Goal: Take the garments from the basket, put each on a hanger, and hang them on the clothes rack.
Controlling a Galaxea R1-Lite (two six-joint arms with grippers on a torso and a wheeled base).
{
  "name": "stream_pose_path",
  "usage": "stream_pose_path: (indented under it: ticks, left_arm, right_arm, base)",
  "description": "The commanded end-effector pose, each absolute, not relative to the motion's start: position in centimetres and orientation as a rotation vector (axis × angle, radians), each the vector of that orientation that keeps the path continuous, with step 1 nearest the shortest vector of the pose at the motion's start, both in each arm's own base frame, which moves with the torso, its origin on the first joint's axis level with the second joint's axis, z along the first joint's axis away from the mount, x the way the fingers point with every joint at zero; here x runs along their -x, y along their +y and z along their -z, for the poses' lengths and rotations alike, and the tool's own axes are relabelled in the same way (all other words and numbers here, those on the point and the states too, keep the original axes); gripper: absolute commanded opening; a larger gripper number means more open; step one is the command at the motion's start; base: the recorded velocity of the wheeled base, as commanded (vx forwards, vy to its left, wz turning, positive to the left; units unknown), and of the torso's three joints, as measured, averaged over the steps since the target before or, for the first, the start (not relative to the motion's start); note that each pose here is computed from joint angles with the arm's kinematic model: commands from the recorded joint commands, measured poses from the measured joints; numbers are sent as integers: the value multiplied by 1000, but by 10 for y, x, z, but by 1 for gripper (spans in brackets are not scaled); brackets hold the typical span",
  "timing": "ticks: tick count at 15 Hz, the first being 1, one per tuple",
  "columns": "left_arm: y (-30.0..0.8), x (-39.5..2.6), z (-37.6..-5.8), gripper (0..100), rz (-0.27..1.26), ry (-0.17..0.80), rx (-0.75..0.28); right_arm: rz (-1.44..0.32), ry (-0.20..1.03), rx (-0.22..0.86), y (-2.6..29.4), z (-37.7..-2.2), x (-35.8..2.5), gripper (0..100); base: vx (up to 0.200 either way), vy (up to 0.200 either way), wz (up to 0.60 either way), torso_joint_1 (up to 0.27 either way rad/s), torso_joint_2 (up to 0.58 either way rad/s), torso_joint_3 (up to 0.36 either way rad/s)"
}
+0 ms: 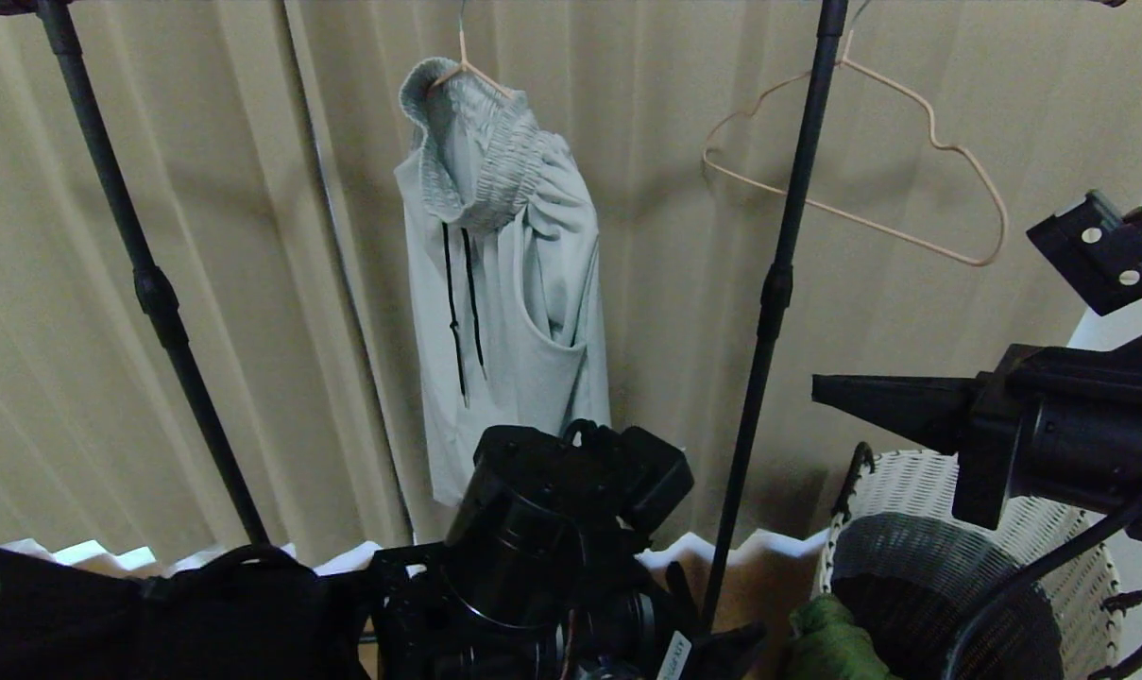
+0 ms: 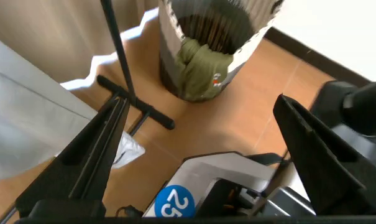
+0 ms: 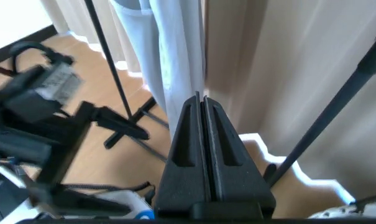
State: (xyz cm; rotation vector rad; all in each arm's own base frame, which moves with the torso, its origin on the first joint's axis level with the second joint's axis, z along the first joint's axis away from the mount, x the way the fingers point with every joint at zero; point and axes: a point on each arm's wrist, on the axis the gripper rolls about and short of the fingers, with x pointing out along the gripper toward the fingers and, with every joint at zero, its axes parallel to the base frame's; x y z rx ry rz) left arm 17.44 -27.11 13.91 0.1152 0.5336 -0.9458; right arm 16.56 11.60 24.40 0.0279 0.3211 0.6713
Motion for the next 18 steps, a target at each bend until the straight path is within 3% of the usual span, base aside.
stream_pose_path:
  ticks: [1, 5, 7, 8, 10, 13, 18]
  left_arm:
    - [-276, -177, -129, 100, 939, 558, -131]
    - [-268, -180, -128, 100, 871, 553, -152]
    - [-248, -177, -136, 100, 847, 535, -147]
    - [-231, -175, -143, 100, 826, 517, -145]
    - [-207, -169, -153, 100, 794, 483, -129]
    - [-133, -146, -172, 100, 673, 385, -75]
    - [-56, -113, -169, 100, 430, 251, -110]
  right_arm:
    - [-667, 326, -28, 115, -242, -166, 0]
    - [-603, 357, -11, 106, -234, -172, 0]
    - [-550, 411, 28, 95, -224, -176, 0]
    - [-520, 450, 55, 88, -218, -177, 100]
    - [-487, 506, 86, 81, -211, -176, 100]
    - [-402, 714, 171, 62, -189, -176, 100]
    - [-295, 963, 318, 56, -144, -174, 100]
  base:
    - [0, 0, 0, 0, 0, 0]
    - [0, 0, 0, 0, 0, 0]
    - [0, 0, 0, 0, 0, 0]
    - [0, 0, 0, 0, 0, 0]
    - [0, 0, 0, 0, 0, 0]
    - [0, 0, 0, 0, 0, 0]
    - [0, 0, 0, 0, 0, 0]
